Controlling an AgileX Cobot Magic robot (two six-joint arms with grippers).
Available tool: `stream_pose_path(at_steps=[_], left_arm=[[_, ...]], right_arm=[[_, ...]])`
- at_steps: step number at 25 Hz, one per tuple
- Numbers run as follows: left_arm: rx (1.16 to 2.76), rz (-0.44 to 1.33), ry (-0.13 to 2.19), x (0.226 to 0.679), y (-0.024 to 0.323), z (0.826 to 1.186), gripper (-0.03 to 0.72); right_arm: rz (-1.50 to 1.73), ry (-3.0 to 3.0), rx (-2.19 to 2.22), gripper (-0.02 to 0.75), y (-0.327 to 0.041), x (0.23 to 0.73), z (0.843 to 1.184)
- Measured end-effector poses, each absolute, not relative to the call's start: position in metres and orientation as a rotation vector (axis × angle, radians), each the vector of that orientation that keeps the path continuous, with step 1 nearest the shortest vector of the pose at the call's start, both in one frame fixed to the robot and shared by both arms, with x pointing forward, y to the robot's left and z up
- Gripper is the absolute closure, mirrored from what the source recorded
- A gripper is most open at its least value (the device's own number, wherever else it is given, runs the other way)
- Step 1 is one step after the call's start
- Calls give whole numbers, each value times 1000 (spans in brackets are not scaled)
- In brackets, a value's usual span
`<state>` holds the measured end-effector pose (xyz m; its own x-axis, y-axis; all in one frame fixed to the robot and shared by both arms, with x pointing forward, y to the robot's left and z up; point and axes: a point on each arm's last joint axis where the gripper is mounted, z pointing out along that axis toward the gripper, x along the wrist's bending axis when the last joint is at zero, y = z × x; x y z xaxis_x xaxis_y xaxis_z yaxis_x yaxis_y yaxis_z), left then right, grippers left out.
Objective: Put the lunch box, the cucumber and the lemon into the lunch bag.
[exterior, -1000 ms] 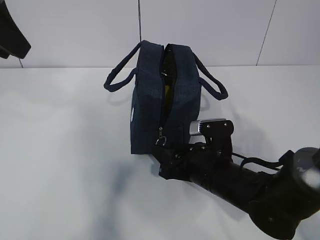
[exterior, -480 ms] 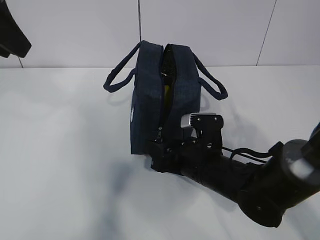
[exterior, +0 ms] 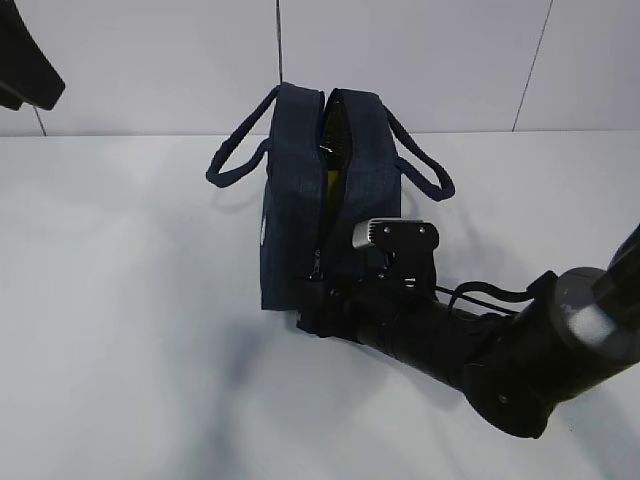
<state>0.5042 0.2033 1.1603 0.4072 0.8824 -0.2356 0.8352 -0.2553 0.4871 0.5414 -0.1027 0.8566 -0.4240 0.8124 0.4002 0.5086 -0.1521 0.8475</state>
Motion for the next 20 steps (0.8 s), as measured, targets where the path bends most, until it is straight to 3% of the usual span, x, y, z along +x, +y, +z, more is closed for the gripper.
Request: stream_pose_path(at_steps=[7,17,20], left_arm=[[2121,116,1456,504,203,1160,450],[2121,116,1456,504,203,1160,450],[2117,120,1454,505,203,1161,450]], right_arm=[[1589,1841,1516,496,-103,542,856],[1593,1839,1524,508,-103,541,856],[1594,1838,1527,475,-103,541,856]])
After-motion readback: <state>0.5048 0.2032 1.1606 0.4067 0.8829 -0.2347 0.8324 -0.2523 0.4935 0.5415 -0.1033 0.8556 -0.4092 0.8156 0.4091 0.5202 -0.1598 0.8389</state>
